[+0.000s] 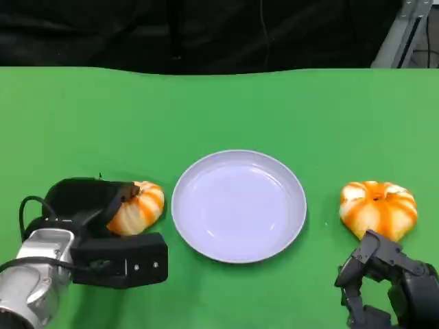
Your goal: Grasp the bread from the table and place it into the plate.
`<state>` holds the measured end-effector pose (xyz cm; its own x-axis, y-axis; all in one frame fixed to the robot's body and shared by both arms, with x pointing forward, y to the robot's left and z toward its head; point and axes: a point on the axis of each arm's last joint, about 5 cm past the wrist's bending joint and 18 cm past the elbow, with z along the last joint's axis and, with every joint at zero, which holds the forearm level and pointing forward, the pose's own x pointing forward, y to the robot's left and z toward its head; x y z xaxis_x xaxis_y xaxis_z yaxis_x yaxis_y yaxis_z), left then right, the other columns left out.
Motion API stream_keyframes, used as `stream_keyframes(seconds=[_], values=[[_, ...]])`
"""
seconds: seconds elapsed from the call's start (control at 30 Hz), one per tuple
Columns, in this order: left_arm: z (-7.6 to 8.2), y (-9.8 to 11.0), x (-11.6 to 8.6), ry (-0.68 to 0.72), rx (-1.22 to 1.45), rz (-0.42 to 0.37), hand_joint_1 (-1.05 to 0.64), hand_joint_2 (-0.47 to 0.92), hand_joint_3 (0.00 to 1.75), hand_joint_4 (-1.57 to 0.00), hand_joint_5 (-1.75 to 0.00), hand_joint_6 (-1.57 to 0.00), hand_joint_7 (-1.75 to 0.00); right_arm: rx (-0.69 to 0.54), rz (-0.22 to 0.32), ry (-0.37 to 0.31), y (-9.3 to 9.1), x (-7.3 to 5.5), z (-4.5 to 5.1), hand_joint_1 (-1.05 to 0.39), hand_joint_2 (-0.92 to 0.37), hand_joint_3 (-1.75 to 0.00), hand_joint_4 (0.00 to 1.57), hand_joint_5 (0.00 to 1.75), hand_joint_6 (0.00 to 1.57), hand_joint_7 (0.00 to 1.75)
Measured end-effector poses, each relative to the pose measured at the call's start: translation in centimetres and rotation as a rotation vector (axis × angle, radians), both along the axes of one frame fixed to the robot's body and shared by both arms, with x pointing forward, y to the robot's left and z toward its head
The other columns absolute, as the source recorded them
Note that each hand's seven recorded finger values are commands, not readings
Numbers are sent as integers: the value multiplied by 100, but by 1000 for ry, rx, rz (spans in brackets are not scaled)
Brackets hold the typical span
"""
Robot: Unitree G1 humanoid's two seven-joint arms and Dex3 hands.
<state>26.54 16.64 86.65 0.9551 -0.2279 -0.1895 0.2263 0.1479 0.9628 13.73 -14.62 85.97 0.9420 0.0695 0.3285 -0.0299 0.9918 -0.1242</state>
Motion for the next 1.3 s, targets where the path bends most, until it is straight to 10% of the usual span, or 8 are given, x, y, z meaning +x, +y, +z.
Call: stream_keyframes(seconds=[0.87, 0.93, 1.1, 1.3], values=[[-173, -52, 1, -28, -24, 20, -83, 92, 1, -42, 0, -57, 0, 3, -4, 17, 5, -14, -6, -13, -58, -108, 81, 175, 71, 160], [-192, -52, -5, -45, -34, 22, -52, 82, 0, -62, -7, -68, -4, 3, -4, 17, 5, -14, -6, -13, -58, -108, 81, 175, 71, 161], [-356, -85, -97, -139, -101, 37, -44, 79, 0, -69, -7, -72, -3, 3, -4, 16, 5, -14, -5, -12, -58, -109, 82, 175, 71, 161], [-411, -130, -118, -175, -191, 93, -3, 84, 1, -78, -134, -118, -5, 12, -5, 13, -1, -16, -4, -12, -58, -110, 82, 175, 70, 161]])
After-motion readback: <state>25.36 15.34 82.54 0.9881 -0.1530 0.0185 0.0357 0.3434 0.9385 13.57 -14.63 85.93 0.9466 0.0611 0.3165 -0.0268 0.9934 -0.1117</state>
